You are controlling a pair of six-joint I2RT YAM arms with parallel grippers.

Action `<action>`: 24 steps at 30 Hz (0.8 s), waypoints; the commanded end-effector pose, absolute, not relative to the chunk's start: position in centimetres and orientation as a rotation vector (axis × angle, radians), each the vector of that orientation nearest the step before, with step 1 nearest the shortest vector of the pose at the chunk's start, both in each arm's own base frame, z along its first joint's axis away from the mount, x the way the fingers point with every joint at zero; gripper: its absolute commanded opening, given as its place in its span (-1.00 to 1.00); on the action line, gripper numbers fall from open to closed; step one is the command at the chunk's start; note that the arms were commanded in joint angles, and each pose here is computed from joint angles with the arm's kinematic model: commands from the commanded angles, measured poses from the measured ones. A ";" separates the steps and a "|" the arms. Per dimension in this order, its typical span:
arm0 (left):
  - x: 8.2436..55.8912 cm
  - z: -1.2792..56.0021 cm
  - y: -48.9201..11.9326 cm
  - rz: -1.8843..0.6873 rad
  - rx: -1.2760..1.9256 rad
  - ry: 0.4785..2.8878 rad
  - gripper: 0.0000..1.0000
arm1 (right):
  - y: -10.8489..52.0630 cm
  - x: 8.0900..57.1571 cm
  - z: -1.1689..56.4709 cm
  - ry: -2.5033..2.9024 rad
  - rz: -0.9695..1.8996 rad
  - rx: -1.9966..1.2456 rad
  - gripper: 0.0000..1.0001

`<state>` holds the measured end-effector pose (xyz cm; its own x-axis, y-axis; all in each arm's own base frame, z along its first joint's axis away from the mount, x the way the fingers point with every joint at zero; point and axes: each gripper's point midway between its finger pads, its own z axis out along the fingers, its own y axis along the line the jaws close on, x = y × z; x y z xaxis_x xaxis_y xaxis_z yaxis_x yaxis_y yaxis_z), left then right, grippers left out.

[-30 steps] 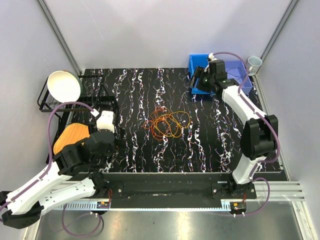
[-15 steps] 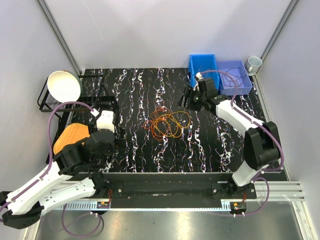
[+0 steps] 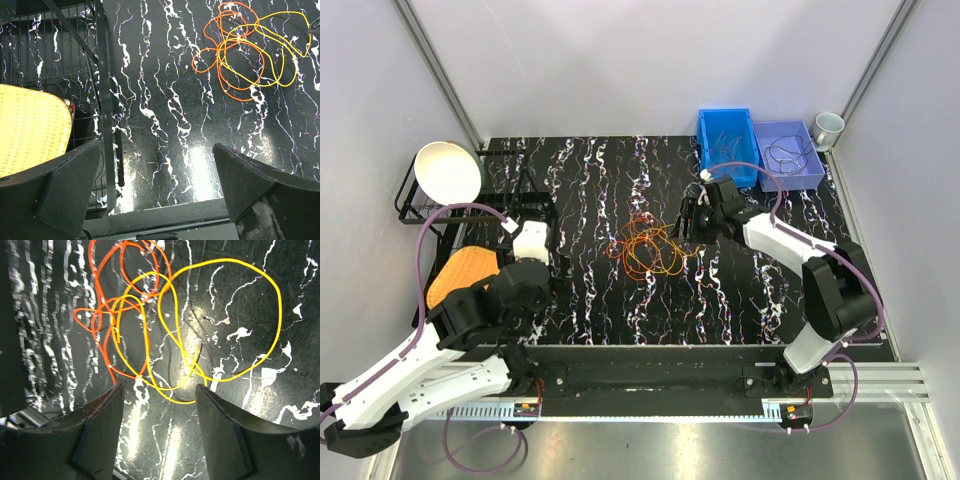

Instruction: Untangle the cables

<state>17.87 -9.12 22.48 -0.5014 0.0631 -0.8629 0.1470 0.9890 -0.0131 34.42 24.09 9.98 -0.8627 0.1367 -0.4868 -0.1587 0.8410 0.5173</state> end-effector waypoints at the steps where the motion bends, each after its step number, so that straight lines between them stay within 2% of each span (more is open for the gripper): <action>1: 18.5 23.1 -9.5 -0.113 0.128 2.065 0.98 | 24.9 35.0 8.7 2.508 0.769 -0.078 0.28; 14: 18.6 22.9 -9.4 -0.102 0.125 2.073 0.97 | 25.9 36.2 5.9 2.569 0.772 -0.116 0.22; 24: 18.6 22.9 -9.4 -0.103 0.124 2.074 0.97 | 26.4 36.2 5.0 2.597 0.793 -0.140 -0.05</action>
<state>18.03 -9.00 22.34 -0.5063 0.0634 -0.8600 0.1360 0.9907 -0.0071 35.25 25.12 4.09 -0.9184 0.0490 -0.3927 -0.1644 0.8554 0.4912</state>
